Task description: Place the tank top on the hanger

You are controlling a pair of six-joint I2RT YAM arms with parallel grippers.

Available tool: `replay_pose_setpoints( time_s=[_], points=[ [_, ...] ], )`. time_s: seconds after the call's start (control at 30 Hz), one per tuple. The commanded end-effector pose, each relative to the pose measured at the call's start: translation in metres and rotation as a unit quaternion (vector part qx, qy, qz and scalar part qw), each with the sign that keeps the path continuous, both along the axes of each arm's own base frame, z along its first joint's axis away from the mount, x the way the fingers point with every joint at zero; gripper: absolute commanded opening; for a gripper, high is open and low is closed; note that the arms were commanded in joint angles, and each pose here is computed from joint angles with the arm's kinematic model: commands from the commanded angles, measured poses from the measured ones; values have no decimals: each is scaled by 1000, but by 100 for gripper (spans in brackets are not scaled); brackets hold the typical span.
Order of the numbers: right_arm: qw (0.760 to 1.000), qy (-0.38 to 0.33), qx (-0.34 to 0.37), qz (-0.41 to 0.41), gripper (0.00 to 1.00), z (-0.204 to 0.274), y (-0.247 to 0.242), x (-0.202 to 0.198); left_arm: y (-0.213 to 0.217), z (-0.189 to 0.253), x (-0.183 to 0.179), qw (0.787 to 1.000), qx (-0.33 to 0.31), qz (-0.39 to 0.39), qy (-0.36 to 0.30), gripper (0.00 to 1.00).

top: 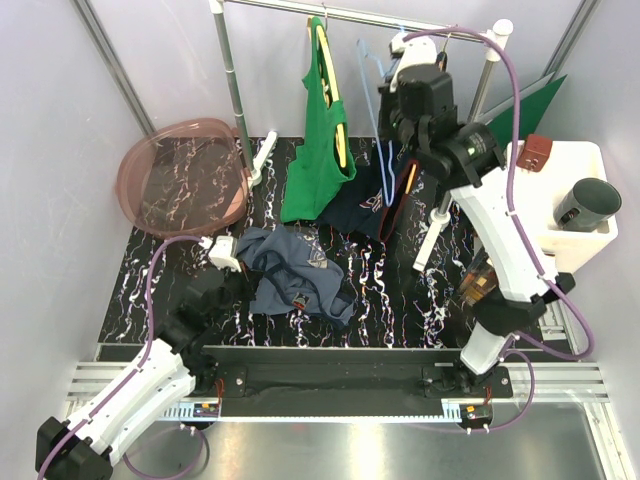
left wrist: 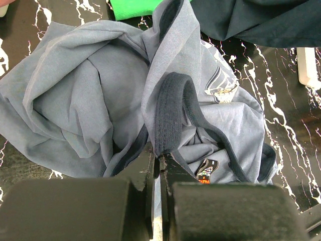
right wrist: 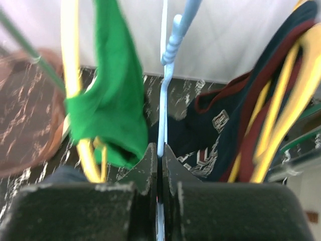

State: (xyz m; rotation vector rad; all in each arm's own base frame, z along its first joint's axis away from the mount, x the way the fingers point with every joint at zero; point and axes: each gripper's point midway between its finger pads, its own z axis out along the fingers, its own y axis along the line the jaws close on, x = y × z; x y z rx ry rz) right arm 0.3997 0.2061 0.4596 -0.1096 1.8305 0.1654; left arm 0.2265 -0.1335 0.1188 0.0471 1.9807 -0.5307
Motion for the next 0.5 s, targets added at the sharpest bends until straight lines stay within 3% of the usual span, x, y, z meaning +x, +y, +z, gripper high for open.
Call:
replay_pose_setpoints(
  time_s=[0.0, 0.17, 0.47],
  points=[
    [998, -34, 42, 12, 0, 27, 5, -42, -1, 6, 4, 1000, -4, 3, -16, 0],
    [999, -30, 37, 4, 0, 9, -1, -74, 0, 6, 4, 1000, -2, 5, -15, 0],
    [994, -64, 78, 29, 0, 25, -43, -134, 3, 2, 6, 1000, 7, 12, -11, 0]
  ],
)
